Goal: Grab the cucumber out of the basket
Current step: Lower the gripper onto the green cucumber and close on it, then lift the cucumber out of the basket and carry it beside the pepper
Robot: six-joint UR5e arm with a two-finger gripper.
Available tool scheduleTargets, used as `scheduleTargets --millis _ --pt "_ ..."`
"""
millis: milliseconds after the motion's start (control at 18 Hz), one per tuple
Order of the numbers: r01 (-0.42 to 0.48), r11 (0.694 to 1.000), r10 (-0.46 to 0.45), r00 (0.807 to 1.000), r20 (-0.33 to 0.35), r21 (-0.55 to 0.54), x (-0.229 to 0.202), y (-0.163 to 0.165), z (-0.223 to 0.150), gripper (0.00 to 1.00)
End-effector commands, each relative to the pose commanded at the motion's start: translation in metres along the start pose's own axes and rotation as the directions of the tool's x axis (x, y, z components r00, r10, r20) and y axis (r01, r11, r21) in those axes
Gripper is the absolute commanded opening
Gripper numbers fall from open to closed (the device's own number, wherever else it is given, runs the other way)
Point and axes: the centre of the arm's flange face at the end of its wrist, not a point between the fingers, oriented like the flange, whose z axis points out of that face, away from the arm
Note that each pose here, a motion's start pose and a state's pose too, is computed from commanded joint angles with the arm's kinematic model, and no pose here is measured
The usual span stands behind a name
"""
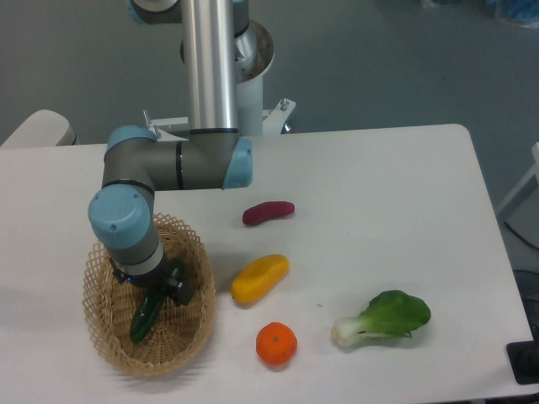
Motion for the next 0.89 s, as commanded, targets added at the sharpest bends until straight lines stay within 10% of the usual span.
scheduleTargets --millis 278,667,889 --pt "0.0 1.0 0.0 1.0 0.001 -0.002 -0.0002 0.0 0.001 0.86" --pt "0.006 1.0 -0.006 1.0 0.003 0.002 -0.0013 0.0002 -0.0025 0.31" --pt "0.003 1.0 -0.003 1.0 0.004 0.003 -0.0018 -0.0007 -0.0028 0.29"
